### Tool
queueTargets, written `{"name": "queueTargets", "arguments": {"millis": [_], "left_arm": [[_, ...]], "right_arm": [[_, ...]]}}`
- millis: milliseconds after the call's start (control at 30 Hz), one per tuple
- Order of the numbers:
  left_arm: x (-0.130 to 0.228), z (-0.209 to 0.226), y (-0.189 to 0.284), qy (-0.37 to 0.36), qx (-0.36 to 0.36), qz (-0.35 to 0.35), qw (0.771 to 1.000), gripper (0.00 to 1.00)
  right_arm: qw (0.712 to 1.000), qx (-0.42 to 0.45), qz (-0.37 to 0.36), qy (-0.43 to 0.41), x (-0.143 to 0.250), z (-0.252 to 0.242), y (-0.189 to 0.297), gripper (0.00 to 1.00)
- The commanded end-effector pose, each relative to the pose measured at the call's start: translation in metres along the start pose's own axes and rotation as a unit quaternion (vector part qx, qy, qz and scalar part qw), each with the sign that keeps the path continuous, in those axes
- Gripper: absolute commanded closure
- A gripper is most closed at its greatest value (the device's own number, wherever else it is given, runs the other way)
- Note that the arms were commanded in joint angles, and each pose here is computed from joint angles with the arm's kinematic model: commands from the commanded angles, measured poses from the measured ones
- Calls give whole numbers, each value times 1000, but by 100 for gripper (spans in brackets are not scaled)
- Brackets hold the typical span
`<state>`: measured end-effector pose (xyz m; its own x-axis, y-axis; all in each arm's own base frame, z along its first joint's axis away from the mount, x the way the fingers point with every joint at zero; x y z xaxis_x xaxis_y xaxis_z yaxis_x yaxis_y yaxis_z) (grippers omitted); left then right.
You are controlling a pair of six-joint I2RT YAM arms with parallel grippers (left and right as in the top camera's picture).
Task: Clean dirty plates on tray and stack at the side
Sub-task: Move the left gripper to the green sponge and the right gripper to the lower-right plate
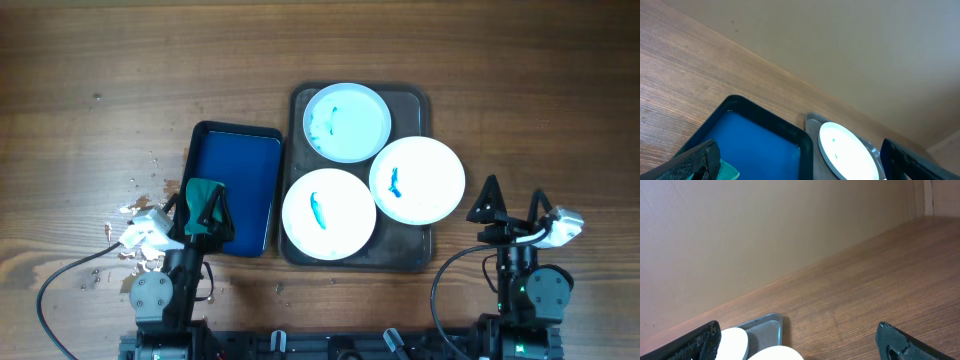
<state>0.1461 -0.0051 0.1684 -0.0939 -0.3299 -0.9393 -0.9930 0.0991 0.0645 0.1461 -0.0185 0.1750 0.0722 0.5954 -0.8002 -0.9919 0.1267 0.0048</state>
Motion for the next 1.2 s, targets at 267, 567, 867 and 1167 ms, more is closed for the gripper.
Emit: {"name": "queueTargets", "arguments": {"millis": [267, 567, 867, 1167], "left_arm": [[3, -1, 0, -6, 8, 2, 1000, 0], [3, -1, 0, -6, 8, 2, 1000, 0], [-2, -9, 0, -8, 58, -7, 998, 0], [-52, -28, 4, 9, 32, 88, 996, 0]], "right_arm": [[1000, 1, -3, -1, 0, 0, 0, 0], [1000, -5, 2, -26, 1, 1, 0, 0], [990, -99, 78, -63, 10, 16, 2, 0], [954, -214, 194, 77, -30, 72, 17, 0]]}}
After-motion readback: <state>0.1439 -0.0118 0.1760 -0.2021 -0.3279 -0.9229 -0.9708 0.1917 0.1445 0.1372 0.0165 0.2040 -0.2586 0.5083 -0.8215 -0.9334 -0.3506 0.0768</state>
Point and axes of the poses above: each gripper's point midway between its finger pads, its own y axis back along the fingers, its own z axis along the line the jaws close on, x = y × z, the point moved 10 cm from there along y, back along the fingers, and after that the axes turned 14 degrees about -y, right-handed, at the moved point
